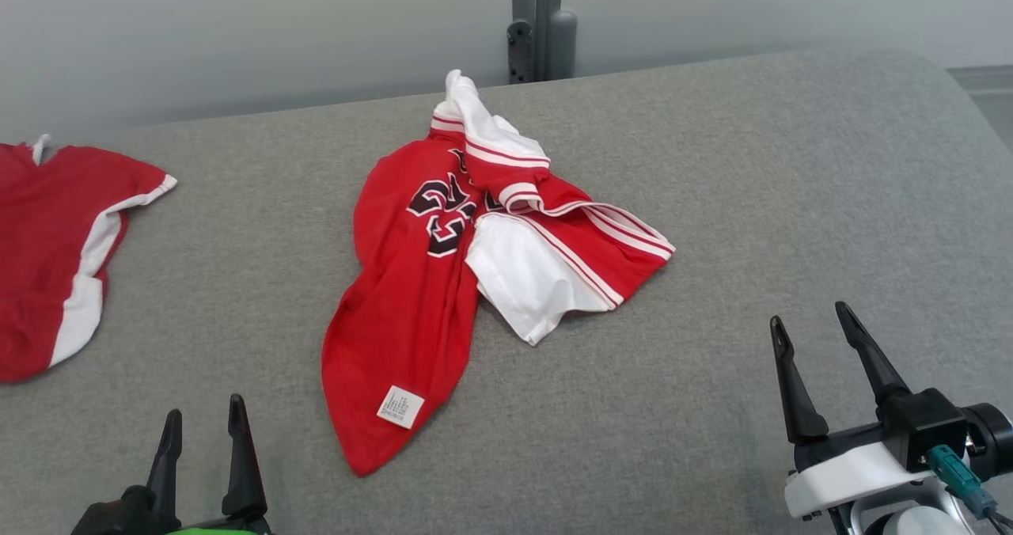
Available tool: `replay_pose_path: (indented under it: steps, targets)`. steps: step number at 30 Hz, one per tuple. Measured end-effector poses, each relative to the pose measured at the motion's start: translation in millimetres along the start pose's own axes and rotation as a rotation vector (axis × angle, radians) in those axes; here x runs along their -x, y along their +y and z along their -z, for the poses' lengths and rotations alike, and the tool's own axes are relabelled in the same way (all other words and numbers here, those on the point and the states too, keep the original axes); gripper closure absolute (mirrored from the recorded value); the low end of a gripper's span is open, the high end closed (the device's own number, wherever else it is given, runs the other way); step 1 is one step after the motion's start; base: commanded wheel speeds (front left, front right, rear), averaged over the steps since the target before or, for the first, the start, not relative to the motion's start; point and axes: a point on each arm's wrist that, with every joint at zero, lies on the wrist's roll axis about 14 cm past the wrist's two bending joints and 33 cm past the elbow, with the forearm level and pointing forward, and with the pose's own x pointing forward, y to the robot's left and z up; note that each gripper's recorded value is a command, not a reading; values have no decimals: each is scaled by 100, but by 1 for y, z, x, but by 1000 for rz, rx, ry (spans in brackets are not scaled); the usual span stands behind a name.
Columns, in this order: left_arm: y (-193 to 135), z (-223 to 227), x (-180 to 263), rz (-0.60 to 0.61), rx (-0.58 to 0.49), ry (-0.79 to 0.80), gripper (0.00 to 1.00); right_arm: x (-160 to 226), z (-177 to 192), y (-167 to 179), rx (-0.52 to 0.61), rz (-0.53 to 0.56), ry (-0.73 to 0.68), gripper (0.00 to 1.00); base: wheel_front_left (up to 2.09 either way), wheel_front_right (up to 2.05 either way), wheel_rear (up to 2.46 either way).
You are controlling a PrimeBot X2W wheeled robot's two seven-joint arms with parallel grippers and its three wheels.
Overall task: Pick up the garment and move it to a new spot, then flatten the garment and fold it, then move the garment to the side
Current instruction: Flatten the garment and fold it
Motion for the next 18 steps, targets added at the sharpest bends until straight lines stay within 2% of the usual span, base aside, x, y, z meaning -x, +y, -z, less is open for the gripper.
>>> replay_pose_path:
  steps: [8, 18]
  targets:
    - [29, -18, 43, -64, -52, -61, 0, -6, -2, 40, -27, -114, -9, 0, 0, 0, 0]
    - [23, -31, 50, -40, -50, -109, 0, -6, -5, 54, -48, -142, -16, 0, 0, 0, 0]
